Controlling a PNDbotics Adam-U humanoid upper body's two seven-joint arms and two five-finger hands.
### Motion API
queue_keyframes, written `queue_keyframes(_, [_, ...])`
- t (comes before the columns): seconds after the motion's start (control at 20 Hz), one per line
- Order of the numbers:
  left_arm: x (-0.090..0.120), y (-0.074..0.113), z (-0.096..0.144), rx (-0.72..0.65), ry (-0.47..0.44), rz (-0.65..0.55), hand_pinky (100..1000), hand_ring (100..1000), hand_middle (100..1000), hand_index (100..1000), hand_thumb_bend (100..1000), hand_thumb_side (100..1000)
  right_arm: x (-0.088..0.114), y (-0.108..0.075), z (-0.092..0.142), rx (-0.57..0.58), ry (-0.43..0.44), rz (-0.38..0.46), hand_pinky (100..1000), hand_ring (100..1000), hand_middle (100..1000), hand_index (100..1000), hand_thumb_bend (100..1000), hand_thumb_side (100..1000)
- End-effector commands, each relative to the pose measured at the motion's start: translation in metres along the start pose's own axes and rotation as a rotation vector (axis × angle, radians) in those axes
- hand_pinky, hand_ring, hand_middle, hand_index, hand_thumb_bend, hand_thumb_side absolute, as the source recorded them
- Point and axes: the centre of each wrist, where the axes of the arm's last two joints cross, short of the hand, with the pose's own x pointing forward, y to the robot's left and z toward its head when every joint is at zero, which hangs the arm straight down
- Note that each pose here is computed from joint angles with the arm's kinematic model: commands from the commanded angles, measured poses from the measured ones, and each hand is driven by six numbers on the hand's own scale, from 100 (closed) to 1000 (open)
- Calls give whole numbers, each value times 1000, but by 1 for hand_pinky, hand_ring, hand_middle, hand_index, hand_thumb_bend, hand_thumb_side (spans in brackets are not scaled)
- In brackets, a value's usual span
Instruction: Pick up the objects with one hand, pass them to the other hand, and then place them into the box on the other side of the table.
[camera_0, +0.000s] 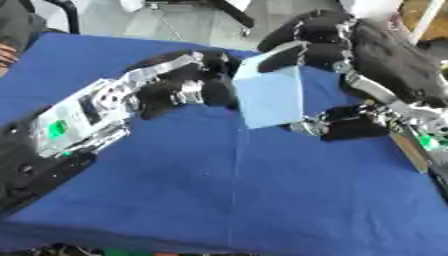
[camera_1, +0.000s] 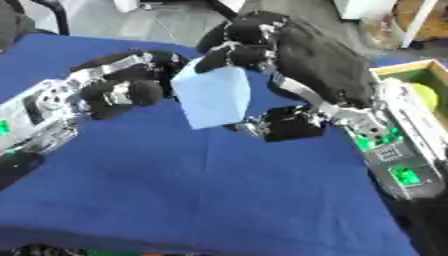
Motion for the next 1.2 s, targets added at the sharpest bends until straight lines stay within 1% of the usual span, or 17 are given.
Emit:
queue_keyframes(0.05, [7, 17, 12, 127, -34, -80, 717, 583, 614, 753, 1000, 614, -31, -22, 31, -10, 182, 97, 785, 766, 742, 372, 171, 100])
queue_keyframes(0.15, [0, 18, 19, 187, -28, -77, 704, 565, 595, 742, 1000, 624, -55, -24, 55, -18, 342, 141, 780, 769, 742, 369, 164, 100])
queue_keyframes(0.2, [-4, 18, 21, 218, -22, -66, 701, 563, 591, 737, 1000, 626, -68, -23, 70, -24, 441, 163, 780, 777, 748, 368, 141, 100])
queue_keyframes(0.25, [-8, 17, 24, 245, -15, -54, 701, 562, 591, 736, 1000, 626, -80, -19, 84, -33, 530, 183, 779, 779, 748, 366, 136, 100])
queue_keyframes(0.3, [-13, 15, 26, 270, -9, -40, 696, 557, 584, 728, 1000, 625, -92, -15, 98, -43, 617, 197, 781, 797, 759, 360, 100, 100])
queue_keyframes(0.45, [-24, 10, 32, 344, 14, -11, 693, 552, 579, 723, 1000, 622, -123, 2, 141, -80, 892, 222, 784, 823, 775, 366, 100, 100])
queue_keyframes(0.6, [-31, 6, 36, 406, 22, -8, 690, 548, 574, 720, 1000, 625, -141, 22, 178, -128, 1125, 210, 788, 863, 799, 379, 100, 100])
queue_keyframes(0.75, [-38, 2, 40, 474, 26, -9, 688, 545, 571, 717, 1000, 626, -148, 45, 207, -164, 1317, 181, 791, 882, 811, 404, 100, 121])
queue_keyframes(0.8, [-40, 1, 40, 492, 26, -9, 687, 544, 570, 716, 1000, 627, -149, 51, 214, -171, 1357, 172, 793, 886, 814, 411, 100, 139])
queue_keyframes(0.85, [-42, 1, 42, 513, 26, -8, 687, 544, 569, 715, 1000, 628, -148, 57, 221, -165, 1396, 165, 798, 900, 827, 454, 100, 194])
queue_keyframes(0.95, [-45, -1, 43, 550, 22, -4, 686, 543, 567, 714, 1000, 631, -147, 66, 232, -131, 1450, 155, 805, 911, 841, 574, 100, 310])
queue_keyframes(1.0, [-46, -2, 44, 566, 18, -2, 686, 543, 566, 714, 1000, 633, -147, 69, 237, -113, 1470, 152, 816, 926, 868, 683, 135, 444])
queue_keyframes(1.05, [-47, -2, 45, 582, 14, 1, 686, 543, 566, 714, 1000, 634, -146, 71, 241, -95, 1489, 149, 823, 935, 883, 729, 178, 498])
queue_keyframes(1.1, [-49, -3, 45, 596, 10, 2, 685, 542, 565, 714, 1000, 635, -145, 72, 245, -80, 1504, 147, 837, 948, 909, 798, 239, 560])
queue_keyframes(1.15, [-50, -4, 46, 612, 9, 1, 685, 542, 565, 714, 1000, 636, -145, 72, 248, -68, 1518, 150, 849, 959, 930, 829, 260, 588])
queue_keyframes(1.2, [-51, -4, 47, 626, 10, -1, 685, 542, 565, 714, 1000, 638, -144, 71, 251, -63, 1527, 154, 855, 965, 946, 839, 271, 602])
